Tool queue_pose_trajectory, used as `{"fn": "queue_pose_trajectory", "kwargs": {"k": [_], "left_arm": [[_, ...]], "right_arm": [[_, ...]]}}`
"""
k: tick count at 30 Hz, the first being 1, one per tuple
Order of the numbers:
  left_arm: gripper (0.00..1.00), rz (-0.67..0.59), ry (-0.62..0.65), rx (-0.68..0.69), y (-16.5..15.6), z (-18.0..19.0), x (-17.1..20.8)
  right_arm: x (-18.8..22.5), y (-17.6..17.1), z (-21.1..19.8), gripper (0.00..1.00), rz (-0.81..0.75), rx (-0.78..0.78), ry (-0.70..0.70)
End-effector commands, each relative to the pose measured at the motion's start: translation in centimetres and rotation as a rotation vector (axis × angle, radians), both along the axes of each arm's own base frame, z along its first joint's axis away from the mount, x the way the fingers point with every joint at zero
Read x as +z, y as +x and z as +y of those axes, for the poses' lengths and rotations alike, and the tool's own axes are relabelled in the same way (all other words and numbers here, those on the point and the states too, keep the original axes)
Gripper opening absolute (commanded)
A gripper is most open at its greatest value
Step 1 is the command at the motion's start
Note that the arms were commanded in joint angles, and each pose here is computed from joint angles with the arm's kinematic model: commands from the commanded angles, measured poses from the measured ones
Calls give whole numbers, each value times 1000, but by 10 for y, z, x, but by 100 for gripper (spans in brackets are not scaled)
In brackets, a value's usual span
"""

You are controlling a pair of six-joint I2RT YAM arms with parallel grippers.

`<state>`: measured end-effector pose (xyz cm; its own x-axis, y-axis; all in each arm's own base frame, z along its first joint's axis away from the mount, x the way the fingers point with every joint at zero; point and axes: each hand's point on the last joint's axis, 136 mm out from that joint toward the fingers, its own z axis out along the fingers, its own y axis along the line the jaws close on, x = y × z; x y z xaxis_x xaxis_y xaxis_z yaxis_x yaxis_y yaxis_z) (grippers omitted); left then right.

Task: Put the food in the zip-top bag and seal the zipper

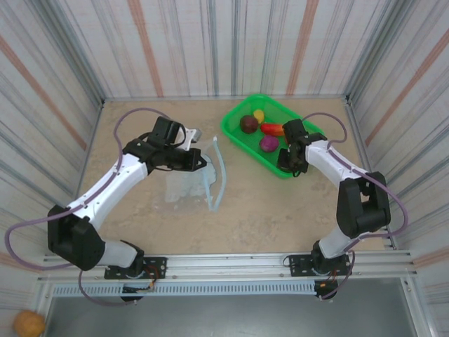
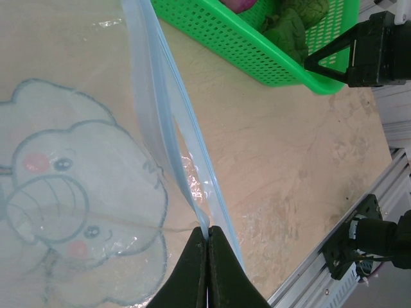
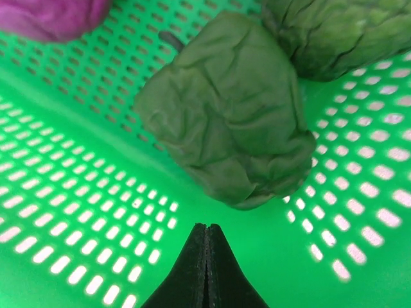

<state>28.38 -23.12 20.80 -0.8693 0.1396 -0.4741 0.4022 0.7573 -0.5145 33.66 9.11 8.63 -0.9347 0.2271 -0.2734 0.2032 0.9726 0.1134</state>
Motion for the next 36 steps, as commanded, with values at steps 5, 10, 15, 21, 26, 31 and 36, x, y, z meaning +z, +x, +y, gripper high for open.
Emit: {"fn": "queue_pose_trajectory", "kwargs": {"k": [5, 10, 15, 21, 26, 31, 36], "left_arm": [[0, -111, 121, 63, -2, 31, 6], [0, -97, 108, 101, -2, 40, 5], [0, -70, 54, 99, -9, 36, 7], [0, -14, 21, 74, -24, 33, 3], [0, -42, 3, 33, -31, 29, 3], [0, -99, 19, 19, -30, 31, -1], [0, -103, -9, -18, -32, 25, -1]], "right_arm": [[0, -39, 53, 0, 121, 219, 125], [17, -65, 120, 5, 90, 356, 274], [30, -71, 165, 11, 9, 450, 212], [72, -39, 133, 55, -175, 359, 70], [65, -25, 111, 64, -111, 276, 77], [50, -30, 127, 72, -16, 358, 129], [34, -29, 136, 74, 32, 418, 91]]}}
